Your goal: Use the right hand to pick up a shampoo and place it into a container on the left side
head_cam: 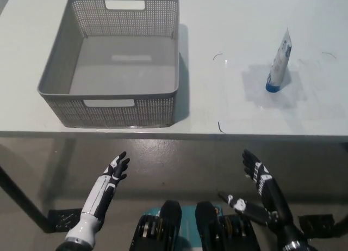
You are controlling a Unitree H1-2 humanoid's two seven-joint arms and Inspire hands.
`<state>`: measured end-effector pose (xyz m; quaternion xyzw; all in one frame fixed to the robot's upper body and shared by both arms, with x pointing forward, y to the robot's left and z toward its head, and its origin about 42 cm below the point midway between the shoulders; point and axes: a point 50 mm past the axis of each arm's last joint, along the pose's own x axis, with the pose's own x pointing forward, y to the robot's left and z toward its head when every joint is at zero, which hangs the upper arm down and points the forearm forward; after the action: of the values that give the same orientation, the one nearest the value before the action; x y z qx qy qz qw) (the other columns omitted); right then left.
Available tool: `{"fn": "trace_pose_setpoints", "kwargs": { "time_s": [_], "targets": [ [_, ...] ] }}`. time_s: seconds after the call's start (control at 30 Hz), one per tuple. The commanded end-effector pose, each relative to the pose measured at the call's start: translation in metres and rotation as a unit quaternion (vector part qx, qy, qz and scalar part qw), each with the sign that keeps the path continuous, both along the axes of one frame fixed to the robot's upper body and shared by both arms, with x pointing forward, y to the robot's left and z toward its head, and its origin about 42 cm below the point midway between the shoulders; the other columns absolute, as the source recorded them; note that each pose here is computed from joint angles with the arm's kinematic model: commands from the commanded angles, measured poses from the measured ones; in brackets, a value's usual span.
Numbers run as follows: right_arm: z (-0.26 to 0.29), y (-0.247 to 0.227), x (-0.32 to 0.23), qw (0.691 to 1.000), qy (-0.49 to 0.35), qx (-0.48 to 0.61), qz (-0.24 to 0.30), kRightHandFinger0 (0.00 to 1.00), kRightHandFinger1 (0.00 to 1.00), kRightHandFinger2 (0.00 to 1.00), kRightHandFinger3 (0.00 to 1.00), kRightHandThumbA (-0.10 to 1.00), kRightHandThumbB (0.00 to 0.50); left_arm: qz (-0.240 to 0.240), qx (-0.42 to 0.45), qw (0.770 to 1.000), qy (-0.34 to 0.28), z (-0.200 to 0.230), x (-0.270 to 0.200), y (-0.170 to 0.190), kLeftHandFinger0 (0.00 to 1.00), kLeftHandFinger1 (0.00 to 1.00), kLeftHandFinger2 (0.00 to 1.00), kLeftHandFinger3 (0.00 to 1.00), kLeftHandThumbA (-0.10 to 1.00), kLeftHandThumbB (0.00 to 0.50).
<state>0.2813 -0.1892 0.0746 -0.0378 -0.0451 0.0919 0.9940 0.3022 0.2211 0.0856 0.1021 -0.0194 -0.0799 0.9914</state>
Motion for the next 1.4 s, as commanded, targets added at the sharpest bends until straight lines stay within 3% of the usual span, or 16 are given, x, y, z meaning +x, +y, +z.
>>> {"fn": "trace_pose_setpoints", "kwargs": {
  "time_s": [0.0,0.17,0.27,0.67,0.77,0.83,1.0,1.13,1.23,1.37],
  "targets": [
    [0.019,-0.001,-0.019,0.998,-0.066,0.012,0.005,1.00,1.00,1.00,1.00,0.94,0.210,-0.012,-0.006,0.999,-0.030,0.010,-0.012,-0.001,1.00,1.00,1.00,1.00,1.00,0.167],
    [0.039,-0.008,-0.040,0.992,-0.119,0.026,-0.027,1.00,1.00,1.00,1.00,0.88,0.193,-0.006,-0.011,0.999,-0.032,0.006,-0.027,0.003,1.00,1.00,1.00,1.00,1.00,0.165],
    [0.061,-0.017,-0.040,0.983,-0.174,0.021,-0.047,1.00,1.00,1.00,1.00,0.91,0.198,-0.006,-0.012,0.999,-0.030,0.000,-0.033,0.005,1.00,1.00,1.00,1.00,1.00,0.167],
    [0.141,-0.051,0.020,0.952,-0.269,-0.047,-0.137,1.00,1.00,1.00,1.00,1.00,0.324,-0.005,-0.015,1.000,-0.024,-0.001,-0.035,0.004,1.00,1.00,1.00,1.00,1.00,0.168],
    [0.154,-0.058,0.038,0.950,-0.263,-0.067,-0.155,1.00,1.00,1.00,1.00,1.00,0.385,-0.001,-0.015,1.000,-0.018,-0.006,-0.044,0.004,1.00,1.00,1.00,1.00,1.00,0.159],
    [0.163,-0.061,0.055,0.949,-0.255,-0.074,-0.172,1.00,1.00,1.00,1.00,1.00,0.395,-0.002,-0.023,1.000,-0.016,-0.008,-0.047,0.005,1.00,1.00,1.00,1.00,1.00,0.132],
    [0.160,-0.067,0.095,0.953,-0.224,-0.069,-0.192,1.00,1.00,1.00,1.00,0.99,0.355,-0.005,-0.029,0.999,-0.013,-0.015,-0.056,0.003,1.00,1.00,1.00,1.00,1.00,0.140],
    [0.154,-0.069,0.125,0.958,-0.188,-0.067,-0.205,1.00,1.00,1.00,1.00,0.96,0.371,-0.004,-0.041,0.999,-0.009,-0.014,-0.060,0.003,1.00,1.00,1.00,1.00,1.00,0.156],
    [0.150,-0.071,0.152,0.960,-0.166,-0.082,-0.210,1.00,1.00,1.00,1.00,0.98,0.416,0.001,-0.041,0.999,-0.005,-0.015,-0.062,0.003,1.00,1.00,1.00,1.00,1.00,0.182],
    [0.143,-0.070,0.177,0.962,-0.145,-0.077,-0.217,1.00,1.00,1.00,1.00,0.95,0.423,-0.008,-0.039,0.999,0.002,-0.018,-0.065,0.001,1.00,1.00,1.00,1.00,1.00,0.163]
  ]
}}
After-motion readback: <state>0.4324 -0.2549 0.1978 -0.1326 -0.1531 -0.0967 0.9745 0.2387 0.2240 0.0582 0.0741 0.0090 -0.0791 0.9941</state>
